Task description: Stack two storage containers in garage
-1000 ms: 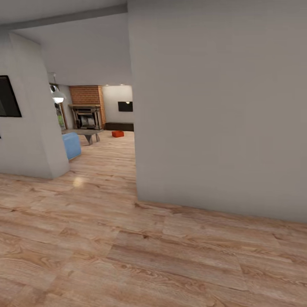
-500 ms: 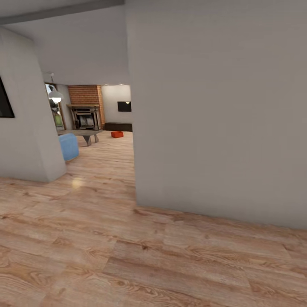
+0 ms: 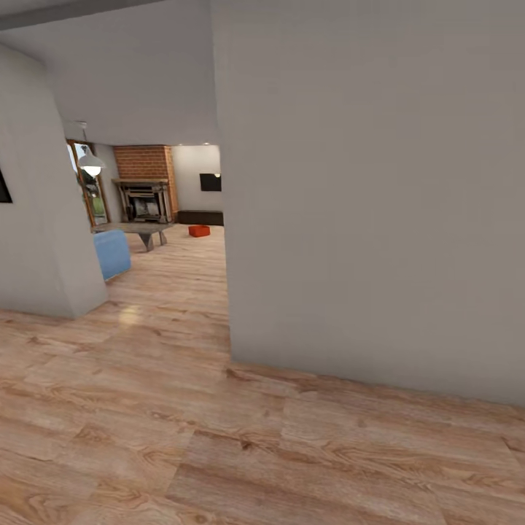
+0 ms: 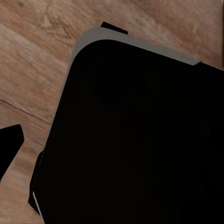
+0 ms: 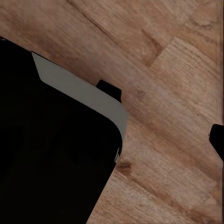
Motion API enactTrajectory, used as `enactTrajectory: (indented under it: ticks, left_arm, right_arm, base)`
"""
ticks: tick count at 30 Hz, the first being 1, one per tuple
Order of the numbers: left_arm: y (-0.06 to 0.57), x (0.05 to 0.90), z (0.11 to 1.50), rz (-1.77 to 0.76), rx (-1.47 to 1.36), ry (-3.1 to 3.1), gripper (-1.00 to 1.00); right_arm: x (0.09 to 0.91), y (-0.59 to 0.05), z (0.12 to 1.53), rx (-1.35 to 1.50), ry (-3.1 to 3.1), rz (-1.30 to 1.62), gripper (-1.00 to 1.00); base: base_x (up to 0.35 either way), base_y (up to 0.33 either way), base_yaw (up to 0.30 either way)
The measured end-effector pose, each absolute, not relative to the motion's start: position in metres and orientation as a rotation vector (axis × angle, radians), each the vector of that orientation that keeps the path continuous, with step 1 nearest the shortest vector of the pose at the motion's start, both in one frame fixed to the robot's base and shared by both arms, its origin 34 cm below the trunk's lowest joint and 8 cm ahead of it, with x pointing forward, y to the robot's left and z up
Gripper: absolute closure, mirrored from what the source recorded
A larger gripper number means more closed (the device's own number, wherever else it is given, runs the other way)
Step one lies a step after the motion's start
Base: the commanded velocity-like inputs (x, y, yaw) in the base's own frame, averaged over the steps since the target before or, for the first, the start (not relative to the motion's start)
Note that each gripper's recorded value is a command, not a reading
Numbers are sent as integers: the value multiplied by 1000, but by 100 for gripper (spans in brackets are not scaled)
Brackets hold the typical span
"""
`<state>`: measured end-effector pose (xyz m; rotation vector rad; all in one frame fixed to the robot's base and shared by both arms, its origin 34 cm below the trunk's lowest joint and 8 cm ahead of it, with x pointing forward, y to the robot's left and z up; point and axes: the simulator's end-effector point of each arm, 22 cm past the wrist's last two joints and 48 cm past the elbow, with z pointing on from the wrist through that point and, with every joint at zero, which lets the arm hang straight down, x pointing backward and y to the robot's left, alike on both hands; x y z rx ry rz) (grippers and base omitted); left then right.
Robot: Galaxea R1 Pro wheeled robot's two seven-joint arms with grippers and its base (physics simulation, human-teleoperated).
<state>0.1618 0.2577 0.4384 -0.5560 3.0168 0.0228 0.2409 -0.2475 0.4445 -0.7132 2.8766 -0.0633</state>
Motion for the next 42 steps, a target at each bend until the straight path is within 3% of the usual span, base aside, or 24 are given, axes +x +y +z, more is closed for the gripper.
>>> enactTrajectory:
  ticks: [18,42]
  left_arm:
    - [258,162,438,24,-556,3017,-100]
    - [257,162,438,22,-556,3017,-100]
  right_arm:
    - [242,-248,445,-705,2873,-64,-100]
    - [242,-250,445,-703,2872,-69,-100]
  base:
    - [325,0,17]
    - [325,0,261]
